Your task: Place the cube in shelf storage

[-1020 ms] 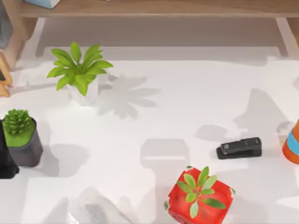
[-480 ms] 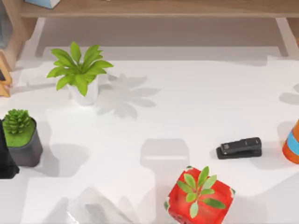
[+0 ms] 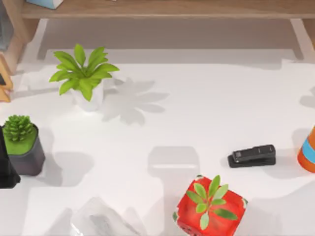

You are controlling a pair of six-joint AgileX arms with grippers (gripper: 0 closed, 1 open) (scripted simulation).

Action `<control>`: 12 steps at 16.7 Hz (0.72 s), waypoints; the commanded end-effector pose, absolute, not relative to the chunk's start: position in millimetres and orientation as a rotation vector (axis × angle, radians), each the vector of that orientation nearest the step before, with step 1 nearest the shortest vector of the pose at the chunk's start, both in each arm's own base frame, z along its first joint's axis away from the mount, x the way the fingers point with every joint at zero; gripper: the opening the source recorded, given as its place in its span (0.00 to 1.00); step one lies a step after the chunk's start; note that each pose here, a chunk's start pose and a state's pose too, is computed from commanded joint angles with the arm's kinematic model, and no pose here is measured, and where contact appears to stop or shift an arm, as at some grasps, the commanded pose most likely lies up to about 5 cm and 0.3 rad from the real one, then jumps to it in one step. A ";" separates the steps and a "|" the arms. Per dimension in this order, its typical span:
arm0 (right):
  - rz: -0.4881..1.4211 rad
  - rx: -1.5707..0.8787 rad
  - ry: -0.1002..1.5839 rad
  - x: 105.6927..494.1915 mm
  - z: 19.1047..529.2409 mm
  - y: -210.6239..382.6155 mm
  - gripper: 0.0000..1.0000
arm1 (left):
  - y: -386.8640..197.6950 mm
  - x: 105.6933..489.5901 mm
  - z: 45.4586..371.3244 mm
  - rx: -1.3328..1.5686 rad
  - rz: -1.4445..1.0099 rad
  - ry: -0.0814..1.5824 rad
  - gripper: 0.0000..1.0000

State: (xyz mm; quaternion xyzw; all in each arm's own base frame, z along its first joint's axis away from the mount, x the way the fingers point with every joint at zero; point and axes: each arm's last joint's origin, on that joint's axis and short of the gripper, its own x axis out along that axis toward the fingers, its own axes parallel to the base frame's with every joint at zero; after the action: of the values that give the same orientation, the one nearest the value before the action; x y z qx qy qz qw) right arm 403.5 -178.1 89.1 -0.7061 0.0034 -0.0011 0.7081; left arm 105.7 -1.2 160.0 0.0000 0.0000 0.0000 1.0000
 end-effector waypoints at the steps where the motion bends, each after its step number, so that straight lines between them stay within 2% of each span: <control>1: -0.004 -1.569 0.007 404.2 89.3 -178.4 1.00 | -1.2 105.7 160.0 0.000 0.000 0.000 1.00; 7: -0.008 -1.571 0.008 426.9 89.2 -180.6 1.00 | -1.2 105.7 160.0 0.000 0.000 0.000 1.00; 11: -0.008 -1.571 0.008 428.2 89.2 -180.7 1.00 | -1.2 105.7 160.0 0.000 0.000 0.000 1.00; 12: -0.008 -1.571 0.008 428.2 89.2 -180.7 0.92 | -1.2 105.7 160.0 0.000 0.000 0.000 1.00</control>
State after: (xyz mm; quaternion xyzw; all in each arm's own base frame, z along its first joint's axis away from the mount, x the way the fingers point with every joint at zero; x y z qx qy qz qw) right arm 428.2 -180.7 89.2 -0.7071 0.0035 -0.0035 0.7071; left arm 105.7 -1.2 160.0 0.0000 0.0000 0.0000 1.0000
